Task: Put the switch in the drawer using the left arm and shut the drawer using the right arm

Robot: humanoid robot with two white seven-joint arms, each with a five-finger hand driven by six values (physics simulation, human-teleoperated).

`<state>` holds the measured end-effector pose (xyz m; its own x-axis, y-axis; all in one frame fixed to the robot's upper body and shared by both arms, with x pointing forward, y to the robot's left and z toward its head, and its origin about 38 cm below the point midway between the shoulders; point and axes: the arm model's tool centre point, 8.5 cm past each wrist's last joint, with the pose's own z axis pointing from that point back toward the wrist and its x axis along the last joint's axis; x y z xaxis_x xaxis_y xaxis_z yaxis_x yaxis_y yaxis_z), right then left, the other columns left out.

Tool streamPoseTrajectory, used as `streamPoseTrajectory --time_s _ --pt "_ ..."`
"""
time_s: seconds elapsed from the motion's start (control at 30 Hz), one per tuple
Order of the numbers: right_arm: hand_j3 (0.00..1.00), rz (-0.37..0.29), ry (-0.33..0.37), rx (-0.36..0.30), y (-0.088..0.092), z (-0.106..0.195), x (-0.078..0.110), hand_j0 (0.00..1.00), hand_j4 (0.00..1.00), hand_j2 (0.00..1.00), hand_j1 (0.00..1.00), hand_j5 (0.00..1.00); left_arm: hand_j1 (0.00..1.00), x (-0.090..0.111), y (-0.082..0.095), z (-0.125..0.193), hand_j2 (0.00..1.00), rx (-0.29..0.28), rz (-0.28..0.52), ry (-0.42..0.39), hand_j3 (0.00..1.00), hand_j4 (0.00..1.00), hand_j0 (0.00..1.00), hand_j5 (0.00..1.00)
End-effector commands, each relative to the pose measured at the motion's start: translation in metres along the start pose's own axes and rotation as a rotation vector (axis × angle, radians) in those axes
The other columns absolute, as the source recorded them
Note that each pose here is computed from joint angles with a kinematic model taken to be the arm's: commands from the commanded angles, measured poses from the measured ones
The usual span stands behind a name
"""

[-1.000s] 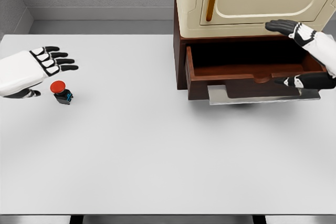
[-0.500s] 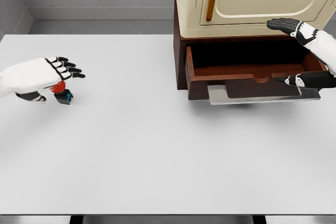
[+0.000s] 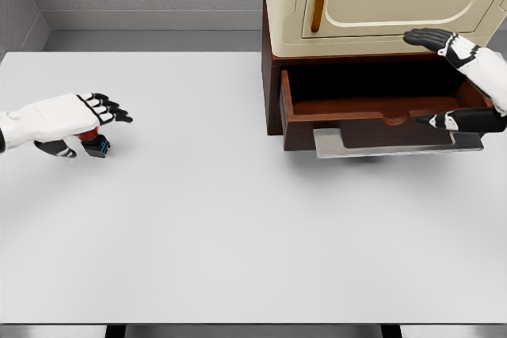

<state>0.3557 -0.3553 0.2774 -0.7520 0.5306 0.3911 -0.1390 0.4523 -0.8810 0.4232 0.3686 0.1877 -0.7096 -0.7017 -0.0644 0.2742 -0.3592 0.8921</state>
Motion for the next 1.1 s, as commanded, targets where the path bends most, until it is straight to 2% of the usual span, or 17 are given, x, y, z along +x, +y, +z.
streamPoseTrajectory --time_s 0.0,0.2,0.23,0.3,0.37,0.4,0.43,0.67,0.8,0.9,1.07 --pt "1.00 0.028 -0.005 -0.026 -0.008 -0.002 0.000 1.00 1.00 1.00 1.00 1.00 1.00 -0.002 -0.006 -0.003 1.00 -0.004 0.024 0.007 1.00 1.00 1.00 1.00" --pt "1.00 0.035 -0.007 -0.029 -0.009 -0.002 0.001 1.00 1.00 1.00 1.00 1.00 1.00 -0.005 -0.005 -0.006 1.00 0.001 0.030 0.012 1.00 1.00 1.00 1.00" --pt "1.00 0.017 -0.032 -0.017 0.000 -0.003 0.011 1.00 1.00 1.00 1.00 1.00 1.00 -0.005 -0.006 -0.006 1.00 -0.007 0.029 0.013 1.00 1.00 1.00 1.00" --pt "1.00 0.021 -0.028 -0.015 -0.001 -0.001 0.010 1.00 1.00 1.00 1.00 1.00 0.94 -0.005 -0.007 -0.006 0.94 -0.019 0.030 0.011 0.94 0.94 0.94 0.94" --pt "1.00 -0.002 -0.026 -0.020 0.009 0.000 0.010 1.00 1.00 1.00 1.00 1.00 0.87 -0.005 -0.007 -0.006 0.87 -0.019 0.030 0.011 0.87 0.87 0.87 0.87" --pt "1.00 -0.002 -0.026 -0.020 0.009 0.000 0.010 1.00 1.00 1.00 1.00 1.00 0.87 -0.005 -0.007 -0.006 0.87 -0.019 0.030 0.011 0.87 0.87 0.87 0.87" --pt "1.00 -0.011 -0.031 -0.028 0.015 -0.002 0.010 1.00 1.00 1.00 1.00 1.00 0.81 -0.005 -0.007 -0.006 0.81 -0.019 0.030 0.011 0.81 0.81 0.81 0.81" --pt "1.00 -0.028 -0.020 -0.028 0.021 0.002 0.009 1.00 1.00 1.00 1.00 1.00 0.79 -0.008 -0.007 -0.001 0.79 -0.025 0.027 0.021 0.79 0.79 0.79 0.79" --pt "1.00 -0.035 -0.025 -0.039 0.022 0.000 0.009 1.00 1.00 1.00 1.00 1.00 0.75 -0.008 -0.007 -0.001 0.75 -0.027 0.026 0.023 0.75 0.75 0.75 0.75" --pt "1.00 -0.037 -0.023 -0.039 0.023 0.000 0.009 1.00 1.00 1.00 1.00 1.00 0.70 -0.008 -0.007 -0.001 0.70 -0.029 0.025 0.022 0.70 0.70 0.70 0.70" --pt "1.00 -0.040 -0.022 -0.038 0.024 0.001 0.009 1.00 1.00 1.00 1.00 1.00 0.54 -0.008 -0.009 -0.001 0.54 -0.049 0.028 0.022 0.54 0.54 0.54 0.54"
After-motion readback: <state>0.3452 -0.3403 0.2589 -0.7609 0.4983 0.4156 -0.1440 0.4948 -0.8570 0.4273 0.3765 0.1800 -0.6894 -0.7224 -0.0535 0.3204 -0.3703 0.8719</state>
